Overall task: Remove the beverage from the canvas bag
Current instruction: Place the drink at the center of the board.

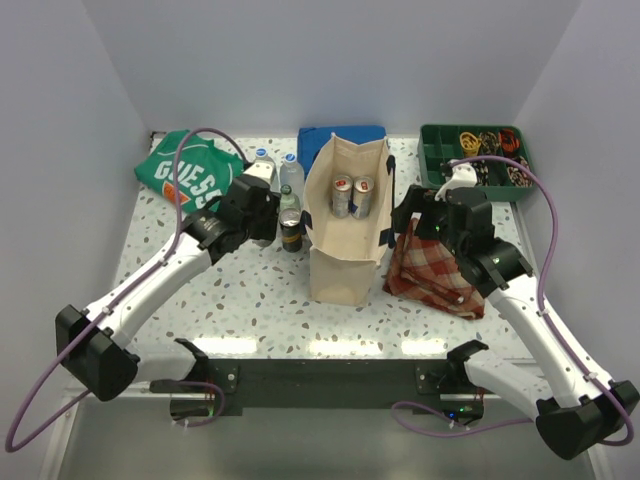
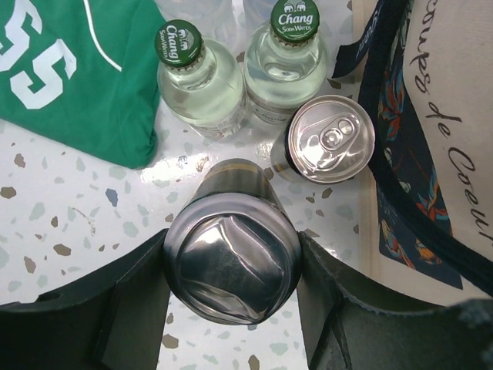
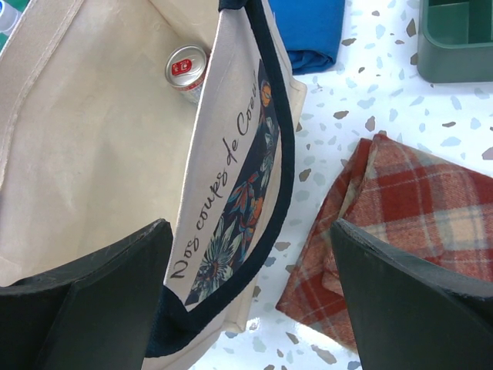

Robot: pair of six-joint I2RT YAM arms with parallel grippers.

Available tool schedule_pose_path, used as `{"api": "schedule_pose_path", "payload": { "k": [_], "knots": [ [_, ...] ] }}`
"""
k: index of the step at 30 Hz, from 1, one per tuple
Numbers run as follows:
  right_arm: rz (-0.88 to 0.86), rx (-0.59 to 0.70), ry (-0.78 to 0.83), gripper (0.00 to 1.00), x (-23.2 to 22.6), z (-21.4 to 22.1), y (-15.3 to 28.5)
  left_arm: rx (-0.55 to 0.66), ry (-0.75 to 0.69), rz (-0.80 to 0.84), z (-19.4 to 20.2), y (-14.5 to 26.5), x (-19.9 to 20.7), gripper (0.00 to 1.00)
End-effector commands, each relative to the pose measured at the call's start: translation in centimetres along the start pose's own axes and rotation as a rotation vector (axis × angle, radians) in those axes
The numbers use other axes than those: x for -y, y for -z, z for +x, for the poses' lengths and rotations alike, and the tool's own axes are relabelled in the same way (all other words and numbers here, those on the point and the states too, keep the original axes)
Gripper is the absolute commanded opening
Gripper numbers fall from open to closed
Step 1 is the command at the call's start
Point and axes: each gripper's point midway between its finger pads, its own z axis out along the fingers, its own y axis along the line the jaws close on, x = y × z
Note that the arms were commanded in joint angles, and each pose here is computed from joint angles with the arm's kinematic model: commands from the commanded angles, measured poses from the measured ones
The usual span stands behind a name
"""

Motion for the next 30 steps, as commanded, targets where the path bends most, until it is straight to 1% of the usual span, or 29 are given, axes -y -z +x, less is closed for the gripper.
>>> {"api": "schedule_pose_path", "payload": {
  "k": [1,8,15,20,30],
  "knots": [
    [0.028,0.041,0.006,0.88,0.5,-1.1,0.5,0.117,0.075,0.029,-3.2,-0.9,0.7,0.00],
    [0.032,0.036,0.012,0.88,0.6,-0.9,0.3,0.086,0.074,0.041,-2.7,-3.0,1.0,0.00],
    [0.045,0.035,0.018,0.88,0.9,-0.9,0.3,0.042,0.087,0.044,-2.1,-4.8,0.5,0.00],
    [0.050,0.035,0.020,0.88,1.0,-0.9,0.4,0.052,0.092,0.046,-2.2,-5.2,0.5,0.00],
    [0.047,0.031,0.024,0.89,0.9,-0.7,0.3,0.009,0.080,0.047,-1.3,-6.3,0.8,0.00]
  ]
}}
